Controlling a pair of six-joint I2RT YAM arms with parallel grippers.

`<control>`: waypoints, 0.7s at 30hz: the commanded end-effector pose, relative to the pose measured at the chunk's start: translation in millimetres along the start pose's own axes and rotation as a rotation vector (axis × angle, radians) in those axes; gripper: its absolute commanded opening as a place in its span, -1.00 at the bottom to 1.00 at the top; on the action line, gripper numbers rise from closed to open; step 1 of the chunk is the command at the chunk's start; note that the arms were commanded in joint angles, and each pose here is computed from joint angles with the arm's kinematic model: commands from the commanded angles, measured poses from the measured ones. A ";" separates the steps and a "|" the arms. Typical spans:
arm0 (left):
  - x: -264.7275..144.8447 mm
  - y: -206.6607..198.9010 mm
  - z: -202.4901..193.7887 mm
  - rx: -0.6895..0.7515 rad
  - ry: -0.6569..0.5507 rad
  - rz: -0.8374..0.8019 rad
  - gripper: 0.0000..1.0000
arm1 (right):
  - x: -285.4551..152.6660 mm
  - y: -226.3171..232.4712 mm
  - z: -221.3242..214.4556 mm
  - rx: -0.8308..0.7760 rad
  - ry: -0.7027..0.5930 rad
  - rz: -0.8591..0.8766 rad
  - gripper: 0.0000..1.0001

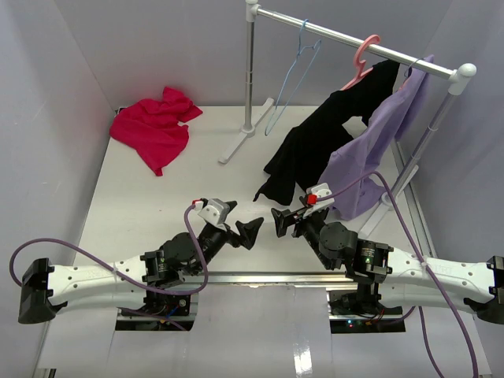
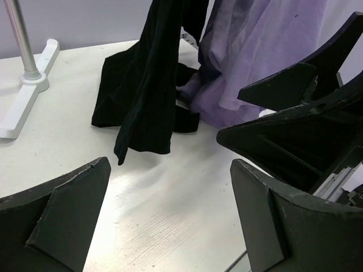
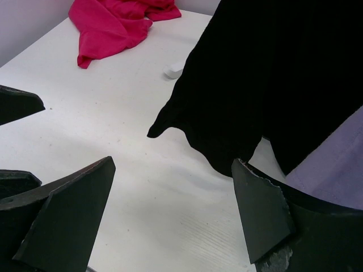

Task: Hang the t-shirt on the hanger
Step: Move the T-shirt to the center of the board.

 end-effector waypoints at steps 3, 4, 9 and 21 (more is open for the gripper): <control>3.1 7.0 -0.2 -0.014 0.001 0.075 0.96 | 0.7 1.7 9.4 0.029 -0.044 -0.006 0.80; 4.9 9.5 -0.4 -0.025 -0.004 0.104 0.96 | 0.9 2.2 10.1 0.029 -0.049 -0.002 0.80; 38.1 59.3 -2.1 -0.178 0.085 0.403 0.96 | -0.6 2.5 11.9 0.044 -0.058 0.010 0.80; 61.5 311.5 -54.8 -0.609 0.307 1.047 0.66 | -7.9 -1.6 15.1 0.054 -0.074 0.045 0.82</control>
Point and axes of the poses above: each gripper's point midway between its finger pads, its own x axis out along the fingers, its own y axis along the line the jaws close on, z = x × y, the point moved 4 cm from there along -x, back along the fingers, and after that the axes turned 14 degrees about x, right-handed, at the moved point
